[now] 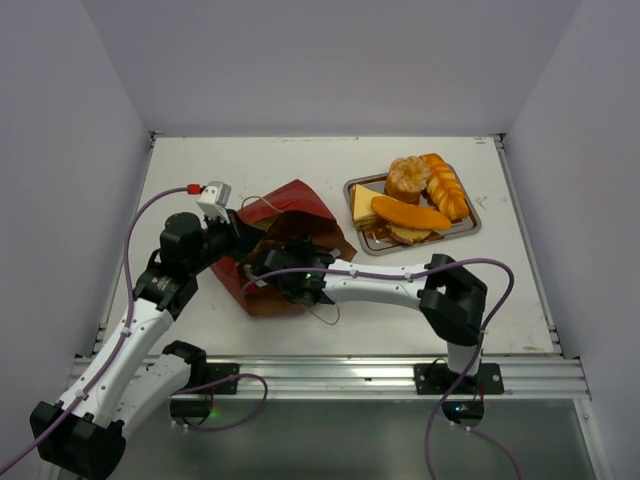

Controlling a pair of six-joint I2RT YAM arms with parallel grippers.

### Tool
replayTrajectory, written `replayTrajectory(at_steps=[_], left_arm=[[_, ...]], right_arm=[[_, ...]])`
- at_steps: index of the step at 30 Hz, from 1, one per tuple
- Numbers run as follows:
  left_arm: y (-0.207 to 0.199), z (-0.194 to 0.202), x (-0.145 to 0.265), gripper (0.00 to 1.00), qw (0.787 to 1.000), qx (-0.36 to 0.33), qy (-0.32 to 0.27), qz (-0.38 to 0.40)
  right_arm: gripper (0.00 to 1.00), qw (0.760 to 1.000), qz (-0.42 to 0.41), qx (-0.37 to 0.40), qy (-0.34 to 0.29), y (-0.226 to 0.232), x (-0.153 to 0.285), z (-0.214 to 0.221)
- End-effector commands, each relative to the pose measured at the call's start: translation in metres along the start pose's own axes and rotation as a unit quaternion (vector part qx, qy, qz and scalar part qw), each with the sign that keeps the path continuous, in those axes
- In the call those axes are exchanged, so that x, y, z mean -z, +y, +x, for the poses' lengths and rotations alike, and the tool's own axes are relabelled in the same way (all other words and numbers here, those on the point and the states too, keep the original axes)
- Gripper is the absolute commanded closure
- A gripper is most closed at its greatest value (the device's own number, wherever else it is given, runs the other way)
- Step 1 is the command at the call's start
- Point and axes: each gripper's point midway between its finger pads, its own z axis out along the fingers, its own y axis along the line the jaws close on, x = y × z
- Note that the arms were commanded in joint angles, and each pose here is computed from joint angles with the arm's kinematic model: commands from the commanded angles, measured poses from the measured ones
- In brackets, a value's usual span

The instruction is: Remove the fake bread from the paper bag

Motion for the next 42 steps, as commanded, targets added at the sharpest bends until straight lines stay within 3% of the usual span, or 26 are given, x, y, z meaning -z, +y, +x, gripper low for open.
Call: replayTrajectory(at_steps=[1, 19, 22, 23, 26, 27, 42], left_arm=[[-0.018, -0.018, 0.004, 1.00, 0.999, -0.005, -0.021, 0.032], [-0.027, -0.016, 0.002, 1.00, 0.998, -0.005, -0.015, 0.061], [-0.030, -0.016, 0.004, 1.00, 0.998, -0.005, -0.014, 0.066], [-0.030, -0.017, 0.005, 1.00, 0.998, -0.005, -0.015, 0.067], [-0.030, -0.017, 0.006, 1.00, 0.998, -0.005, -0.015, 0.067], [-0.030, -0.017, 0.006, 1.00, 0.998, -0.005, -0.015, 0.066], [0.003, 0.004, -0.015, 1.00, 1.000, -0.003, -0.001, 0.010]], right_arm=[[0.59, 0.999, 0.033, -0.011, 0.011, -0.021, -0.004, -0.007], [0.52, 0.999, 0.030, 0.028, 0.033, -0.011, -0.025, -0.020], [0.59, 0.998, 0.027, 0.034, 0.037, -0.006, -0.029, -0.022], [0.70, 0.998, 0.027, 0.034, 0.039, -0.005, -0.031, -0.022], [0.93, 0.998, 0.026, 0.032, 0.040, -0.004, -0.032, -0.021], [0.97, 0.998, 0.028, 0.030, 0.039, -0.006, -0.031, -0.021], [1.00, 1.000, 0.000, 0.019, 0.023, 0.004, -0.012, 0.005]])
